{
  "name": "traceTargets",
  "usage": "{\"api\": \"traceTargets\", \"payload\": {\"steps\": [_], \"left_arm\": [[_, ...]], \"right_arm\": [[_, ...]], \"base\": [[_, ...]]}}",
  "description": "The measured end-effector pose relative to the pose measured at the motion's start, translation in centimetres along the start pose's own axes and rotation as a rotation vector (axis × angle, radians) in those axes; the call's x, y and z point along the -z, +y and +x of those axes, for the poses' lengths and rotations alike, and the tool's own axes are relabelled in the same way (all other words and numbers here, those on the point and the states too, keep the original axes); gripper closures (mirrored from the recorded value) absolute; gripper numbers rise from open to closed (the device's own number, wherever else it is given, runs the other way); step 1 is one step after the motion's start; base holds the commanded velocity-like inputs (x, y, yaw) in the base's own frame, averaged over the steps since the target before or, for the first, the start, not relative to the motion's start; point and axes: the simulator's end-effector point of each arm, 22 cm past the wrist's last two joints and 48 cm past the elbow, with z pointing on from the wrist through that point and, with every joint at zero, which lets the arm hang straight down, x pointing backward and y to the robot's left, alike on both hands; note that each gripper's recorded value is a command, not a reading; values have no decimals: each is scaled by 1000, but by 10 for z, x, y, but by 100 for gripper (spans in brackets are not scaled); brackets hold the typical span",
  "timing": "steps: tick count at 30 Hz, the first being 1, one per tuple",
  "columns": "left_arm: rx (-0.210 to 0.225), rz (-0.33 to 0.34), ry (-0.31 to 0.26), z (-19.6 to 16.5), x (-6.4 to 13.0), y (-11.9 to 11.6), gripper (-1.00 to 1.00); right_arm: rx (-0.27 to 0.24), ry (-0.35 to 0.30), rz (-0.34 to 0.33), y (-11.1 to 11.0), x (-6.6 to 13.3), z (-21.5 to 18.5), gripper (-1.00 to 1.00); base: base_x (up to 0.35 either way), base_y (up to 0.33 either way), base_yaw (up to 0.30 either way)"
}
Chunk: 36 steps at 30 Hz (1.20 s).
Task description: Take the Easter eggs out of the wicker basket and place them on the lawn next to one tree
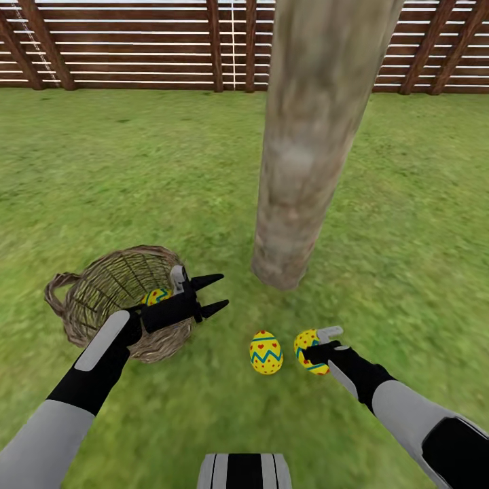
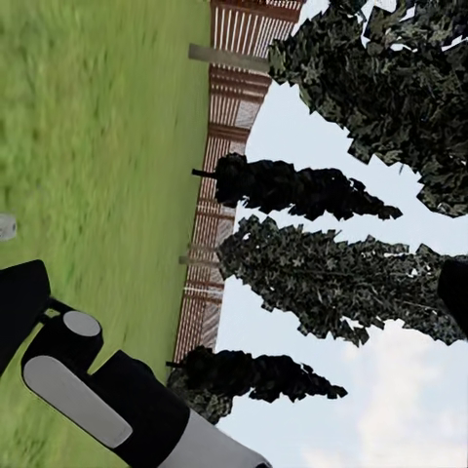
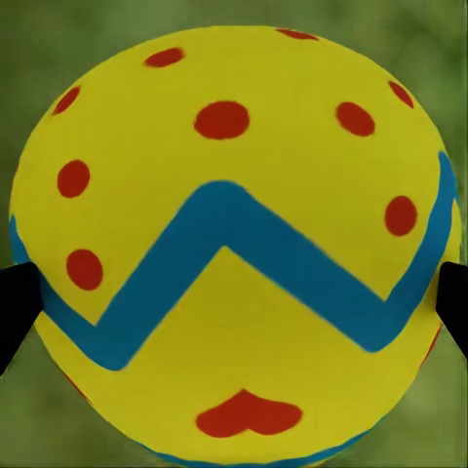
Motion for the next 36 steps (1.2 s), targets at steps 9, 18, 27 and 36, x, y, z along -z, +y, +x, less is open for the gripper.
{"api": "traceTargets", "payload": {"steps": [9,18,27,36], "left_arm": [[-1,0,0,0,0,0,-100],[2,12,8,3,-4,-1,-100],[30,5,6,1,-4,14,-100],[62,-9,3,-2,-4,35,-100]], "right_arm": [[-1,-2,-4,1,0,-1,100],[8,-13,-55,43,-1,-10,100],[16,7,-76,62,-9,0,100],[14,38,-79,63,-21,17,100]], "base": [[147,0,0],[0,0,0],[0,0,0],[0,0,0]]}}
